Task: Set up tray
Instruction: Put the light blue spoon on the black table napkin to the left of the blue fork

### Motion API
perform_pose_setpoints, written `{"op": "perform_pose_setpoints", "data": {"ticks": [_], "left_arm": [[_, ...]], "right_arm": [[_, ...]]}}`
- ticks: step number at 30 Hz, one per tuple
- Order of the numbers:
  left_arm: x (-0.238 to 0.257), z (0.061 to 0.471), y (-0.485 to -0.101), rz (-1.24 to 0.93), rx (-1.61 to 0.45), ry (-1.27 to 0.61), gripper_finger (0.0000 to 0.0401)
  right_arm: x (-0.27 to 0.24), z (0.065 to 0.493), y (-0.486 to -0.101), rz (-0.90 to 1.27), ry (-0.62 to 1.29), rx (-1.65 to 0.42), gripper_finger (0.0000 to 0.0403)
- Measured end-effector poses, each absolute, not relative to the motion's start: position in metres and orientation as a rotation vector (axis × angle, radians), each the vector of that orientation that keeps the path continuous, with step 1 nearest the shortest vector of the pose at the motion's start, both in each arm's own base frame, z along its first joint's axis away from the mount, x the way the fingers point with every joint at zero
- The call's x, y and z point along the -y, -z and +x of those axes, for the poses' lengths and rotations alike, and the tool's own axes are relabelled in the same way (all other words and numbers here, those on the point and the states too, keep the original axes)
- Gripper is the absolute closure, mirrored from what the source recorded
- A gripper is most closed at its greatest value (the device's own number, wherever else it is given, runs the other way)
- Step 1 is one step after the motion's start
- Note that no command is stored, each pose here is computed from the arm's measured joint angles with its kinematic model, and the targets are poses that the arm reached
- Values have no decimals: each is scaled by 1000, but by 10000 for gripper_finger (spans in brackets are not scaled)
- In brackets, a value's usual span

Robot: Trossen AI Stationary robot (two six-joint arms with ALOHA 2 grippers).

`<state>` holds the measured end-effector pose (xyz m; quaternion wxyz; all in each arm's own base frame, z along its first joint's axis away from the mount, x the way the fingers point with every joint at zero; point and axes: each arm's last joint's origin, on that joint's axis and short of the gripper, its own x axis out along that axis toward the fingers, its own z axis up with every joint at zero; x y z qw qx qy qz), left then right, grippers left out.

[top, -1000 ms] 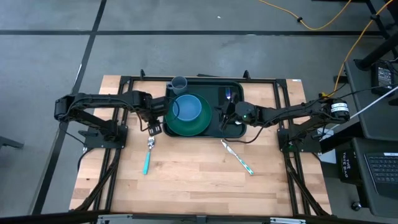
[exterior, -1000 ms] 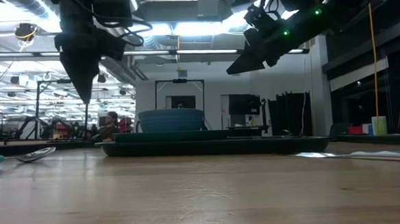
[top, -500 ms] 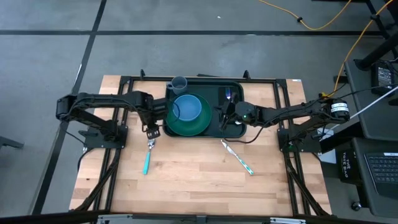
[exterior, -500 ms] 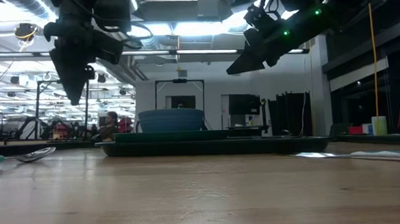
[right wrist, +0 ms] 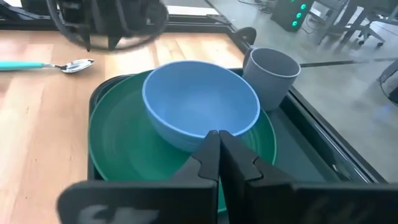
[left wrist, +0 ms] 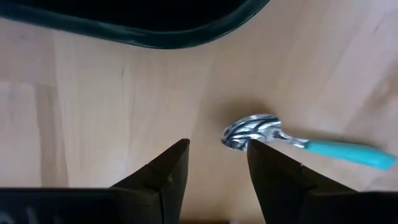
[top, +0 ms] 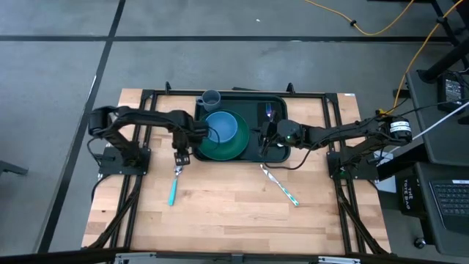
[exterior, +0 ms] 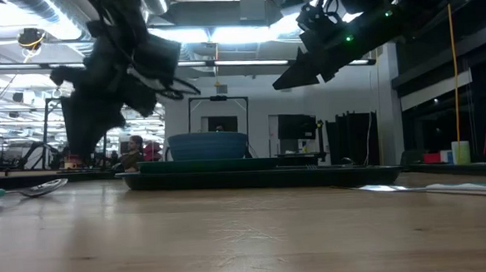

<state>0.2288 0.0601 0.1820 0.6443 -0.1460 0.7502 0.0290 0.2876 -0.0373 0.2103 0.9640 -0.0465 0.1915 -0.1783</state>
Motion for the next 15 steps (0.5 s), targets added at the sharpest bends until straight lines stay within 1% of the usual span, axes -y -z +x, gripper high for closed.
{"op": "perform_pose_setpoints", "data": {"ticks": [6,9,15], "left_arm": [[-63,232,-163,-321,-1813,2,243],[-63,232,-156,-321,-1866,31,247],[-64,235,-145,-294,-1906,91,252]], "right_arm": [[37,288,-210,-104,359,-389,379],[37,288,-210,-119,356,-392,376],[37,288,-210,-119,356,-392,376]]}}
